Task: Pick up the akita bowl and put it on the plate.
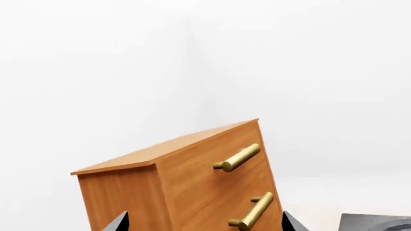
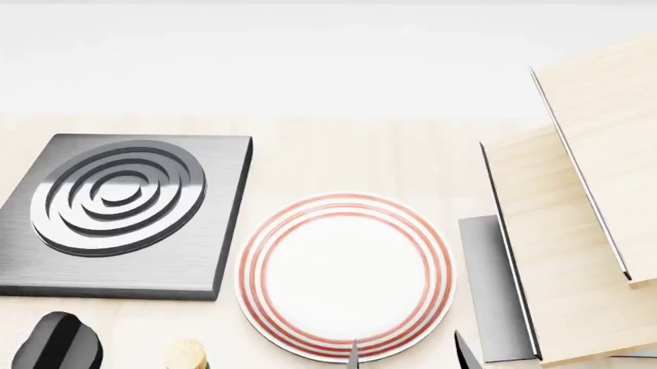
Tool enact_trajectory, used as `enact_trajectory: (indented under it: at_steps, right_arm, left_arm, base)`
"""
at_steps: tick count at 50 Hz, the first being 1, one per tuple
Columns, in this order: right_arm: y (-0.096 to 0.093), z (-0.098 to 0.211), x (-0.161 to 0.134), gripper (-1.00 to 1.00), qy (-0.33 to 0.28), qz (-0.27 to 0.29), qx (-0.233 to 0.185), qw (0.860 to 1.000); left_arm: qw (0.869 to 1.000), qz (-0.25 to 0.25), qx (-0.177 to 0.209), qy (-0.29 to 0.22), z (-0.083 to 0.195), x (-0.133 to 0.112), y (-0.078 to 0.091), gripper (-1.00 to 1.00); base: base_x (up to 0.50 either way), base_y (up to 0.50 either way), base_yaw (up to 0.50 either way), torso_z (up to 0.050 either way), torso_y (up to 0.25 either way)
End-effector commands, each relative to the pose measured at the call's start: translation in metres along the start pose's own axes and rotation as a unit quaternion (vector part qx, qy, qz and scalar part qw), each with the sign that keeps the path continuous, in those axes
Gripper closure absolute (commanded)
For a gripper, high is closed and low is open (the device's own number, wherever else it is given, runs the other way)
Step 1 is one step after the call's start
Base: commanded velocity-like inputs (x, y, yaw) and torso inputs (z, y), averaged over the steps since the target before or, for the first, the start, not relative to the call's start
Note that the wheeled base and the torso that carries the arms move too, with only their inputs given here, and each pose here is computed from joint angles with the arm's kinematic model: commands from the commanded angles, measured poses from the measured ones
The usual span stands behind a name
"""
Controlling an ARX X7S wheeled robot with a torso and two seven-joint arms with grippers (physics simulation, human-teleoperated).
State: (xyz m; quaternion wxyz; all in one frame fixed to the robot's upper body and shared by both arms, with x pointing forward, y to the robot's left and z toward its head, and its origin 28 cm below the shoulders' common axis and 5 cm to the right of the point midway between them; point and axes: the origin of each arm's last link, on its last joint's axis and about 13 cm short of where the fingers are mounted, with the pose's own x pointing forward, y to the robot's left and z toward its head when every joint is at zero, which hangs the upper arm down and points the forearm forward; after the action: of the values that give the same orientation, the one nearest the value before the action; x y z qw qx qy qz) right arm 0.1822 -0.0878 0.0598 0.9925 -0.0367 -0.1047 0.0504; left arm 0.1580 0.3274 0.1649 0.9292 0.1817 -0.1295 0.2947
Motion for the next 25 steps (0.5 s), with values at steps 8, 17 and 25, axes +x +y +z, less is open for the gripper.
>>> enact_trajectory:
  at_steps: [8,17,25]
  right_arm:
    - [0.0011,-0.0022,-0.0008,-1.00,0.004,0.004,0.000,1.000]
    - [0.0015,-0.0022,-0.0011,-1.00,0.004,0.007,0.000,1.000]
    - [0.0016,-0.0023,-0.0010,-1.00,0.004,0.007,0.000,1.000]
  left_arm:
    - [0.998,-0.022,0.006,0.052,0.0097,0.0164,0.0096,-1.00]
    - [0.998,-0.019,0.016,0.062,0.0071,0.0164,0.0120,-1.00]
    - [0.996,-0.032,0.023,0.076,0.0055,0.0159,0.0130,-1.00]
  base:
    - [0.00,0.00,0.00,0.000,0.000]
    - [0.00,0.00,0.00,0.000,0.000]
    - [0.00,0.00,0.00,0.000,0.000]
